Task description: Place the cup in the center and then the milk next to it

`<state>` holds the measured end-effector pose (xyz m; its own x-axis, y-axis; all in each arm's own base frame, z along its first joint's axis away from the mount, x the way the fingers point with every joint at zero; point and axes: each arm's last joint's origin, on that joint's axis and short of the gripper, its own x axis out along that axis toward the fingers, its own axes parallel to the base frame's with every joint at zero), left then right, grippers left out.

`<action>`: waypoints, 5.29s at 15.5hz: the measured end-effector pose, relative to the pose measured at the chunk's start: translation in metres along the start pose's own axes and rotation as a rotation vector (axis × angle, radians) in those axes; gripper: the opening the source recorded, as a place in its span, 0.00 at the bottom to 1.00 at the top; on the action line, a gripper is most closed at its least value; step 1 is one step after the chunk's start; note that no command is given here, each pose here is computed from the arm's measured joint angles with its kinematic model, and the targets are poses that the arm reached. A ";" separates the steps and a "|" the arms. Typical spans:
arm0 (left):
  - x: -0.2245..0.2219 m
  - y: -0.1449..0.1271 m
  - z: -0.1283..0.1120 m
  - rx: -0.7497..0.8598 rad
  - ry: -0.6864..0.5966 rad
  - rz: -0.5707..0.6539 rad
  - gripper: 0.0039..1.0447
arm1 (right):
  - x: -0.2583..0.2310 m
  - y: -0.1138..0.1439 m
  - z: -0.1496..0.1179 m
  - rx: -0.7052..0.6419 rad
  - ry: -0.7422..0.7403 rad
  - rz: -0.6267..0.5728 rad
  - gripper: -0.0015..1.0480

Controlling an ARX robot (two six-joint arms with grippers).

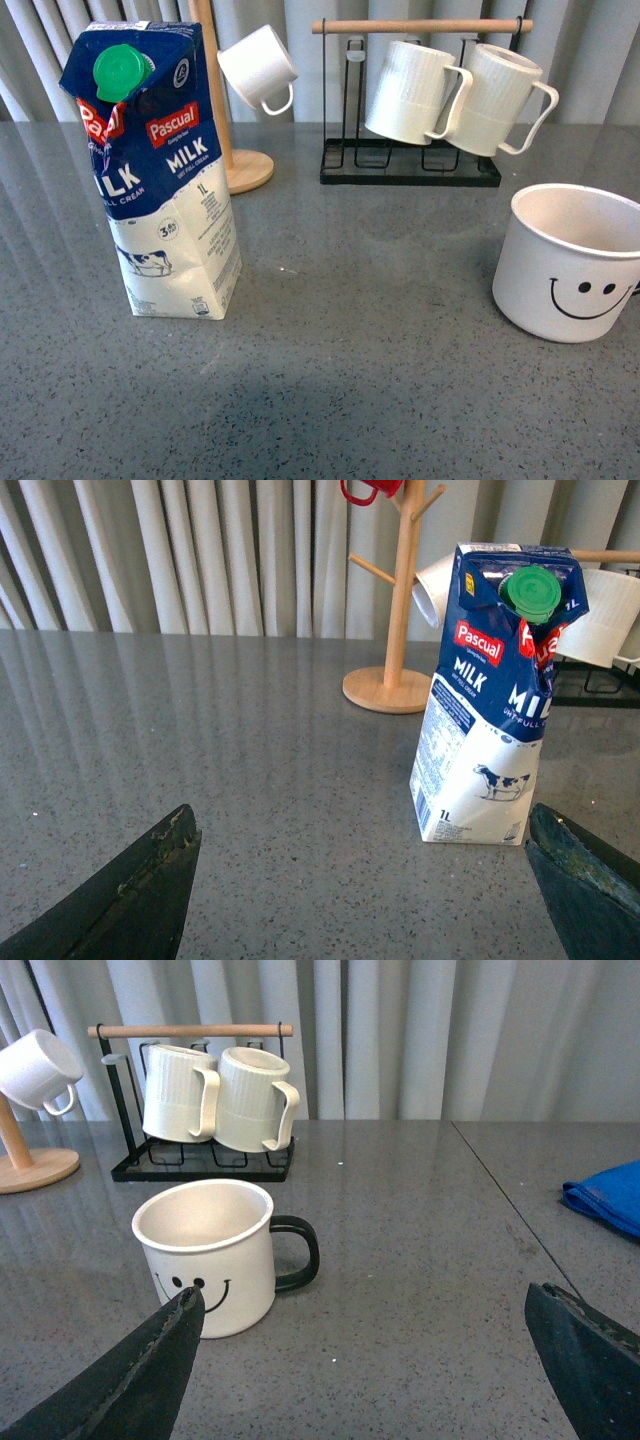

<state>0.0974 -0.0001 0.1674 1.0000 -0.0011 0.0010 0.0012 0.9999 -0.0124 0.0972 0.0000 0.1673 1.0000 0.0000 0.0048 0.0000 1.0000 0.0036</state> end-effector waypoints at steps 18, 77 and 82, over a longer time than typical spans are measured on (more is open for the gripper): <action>0.000 0.000 0.000 0.001 0.000 0.000 0.94 | 0.213 -0.001 0.088 -0.314 0.442 0.273 0.94; 0.000 0.000 0.000 0.002 0.000 0.000 0.94 | 0.259 0.121 0.073 -0.159 0.633 0.577 0.95; 0.000 0.000 0.000 0.002 0.000 0.000 0.94 | 0.202 0.082 0.132 0.016 0.277 0.424 0.94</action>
<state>0.0974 -0.0001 0.1674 1.0000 -0.0011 0.0010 0.0012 0.9999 -0.0105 0.2982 0.0815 0.3006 0.8759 0.4087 -0.2565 -0.4039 0.9118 0.0738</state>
